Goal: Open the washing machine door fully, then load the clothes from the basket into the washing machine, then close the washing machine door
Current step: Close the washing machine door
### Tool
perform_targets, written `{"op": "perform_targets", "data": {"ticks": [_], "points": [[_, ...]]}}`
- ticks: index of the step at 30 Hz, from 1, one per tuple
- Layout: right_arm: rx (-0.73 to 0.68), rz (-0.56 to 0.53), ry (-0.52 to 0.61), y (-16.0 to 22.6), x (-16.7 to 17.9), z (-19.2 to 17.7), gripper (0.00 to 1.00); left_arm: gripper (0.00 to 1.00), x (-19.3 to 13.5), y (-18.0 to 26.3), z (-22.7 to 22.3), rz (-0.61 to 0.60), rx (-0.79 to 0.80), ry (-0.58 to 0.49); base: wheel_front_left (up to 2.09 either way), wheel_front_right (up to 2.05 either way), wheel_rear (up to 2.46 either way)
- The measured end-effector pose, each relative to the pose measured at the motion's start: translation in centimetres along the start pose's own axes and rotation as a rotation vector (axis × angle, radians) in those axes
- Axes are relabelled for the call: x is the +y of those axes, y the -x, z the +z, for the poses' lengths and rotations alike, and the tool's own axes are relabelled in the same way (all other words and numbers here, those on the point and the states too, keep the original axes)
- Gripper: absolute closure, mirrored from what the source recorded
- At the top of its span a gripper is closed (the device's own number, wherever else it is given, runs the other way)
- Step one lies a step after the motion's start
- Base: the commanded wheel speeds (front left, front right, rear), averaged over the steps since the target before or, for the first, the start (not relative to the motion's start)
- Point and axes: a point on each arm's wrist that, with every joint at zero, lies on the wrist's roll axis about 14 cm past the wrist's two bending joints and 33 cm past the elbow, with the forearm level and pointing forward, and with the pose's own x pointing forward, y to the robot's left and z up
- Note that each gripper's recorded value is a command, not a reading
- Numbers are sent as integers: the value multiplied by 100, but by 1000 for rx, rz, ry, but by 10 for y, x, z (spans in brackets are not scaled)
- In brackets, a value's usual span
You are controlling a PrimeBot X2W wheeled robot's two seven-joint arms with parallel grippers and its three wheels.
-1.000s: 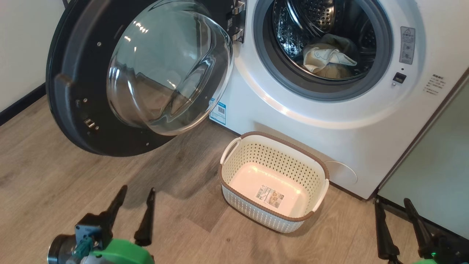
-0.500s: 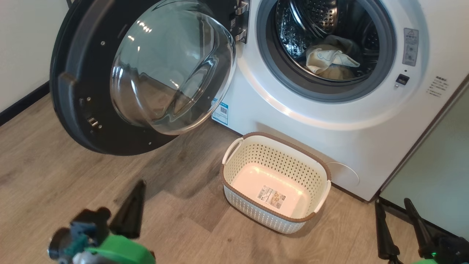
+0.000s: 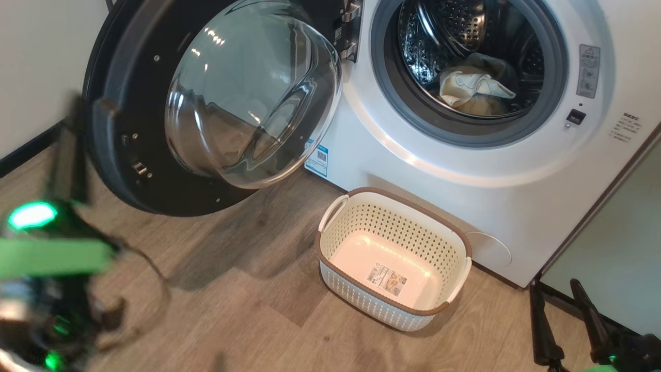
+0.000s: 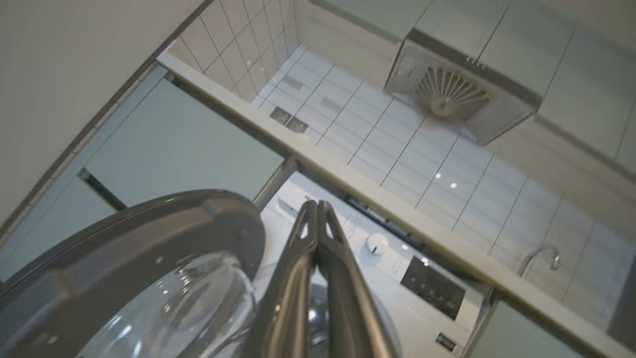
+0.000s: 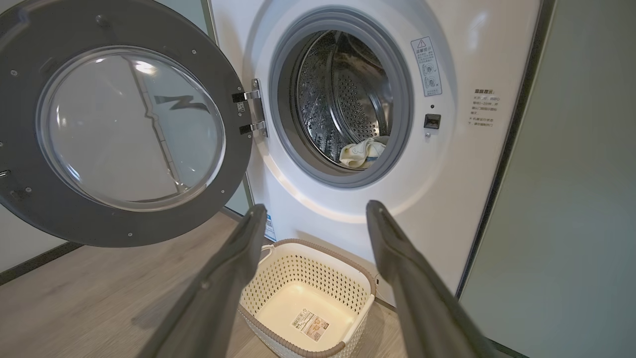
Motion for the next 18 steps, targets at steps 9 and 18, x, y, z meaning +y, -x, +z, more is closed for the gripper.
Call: {"op": "perform_targets", "data": {"ticks": [9, 18], "points": [[6, 4, -5, -1, 1, -3, 0, 100, 19, -62, 106, -60, -255, 304, 0, 0, 0], [10, -2, -5, 2, -1, -4, 0, 100, 96, -95, 111, 157, -144, 366, 0, 0, 0]]}}
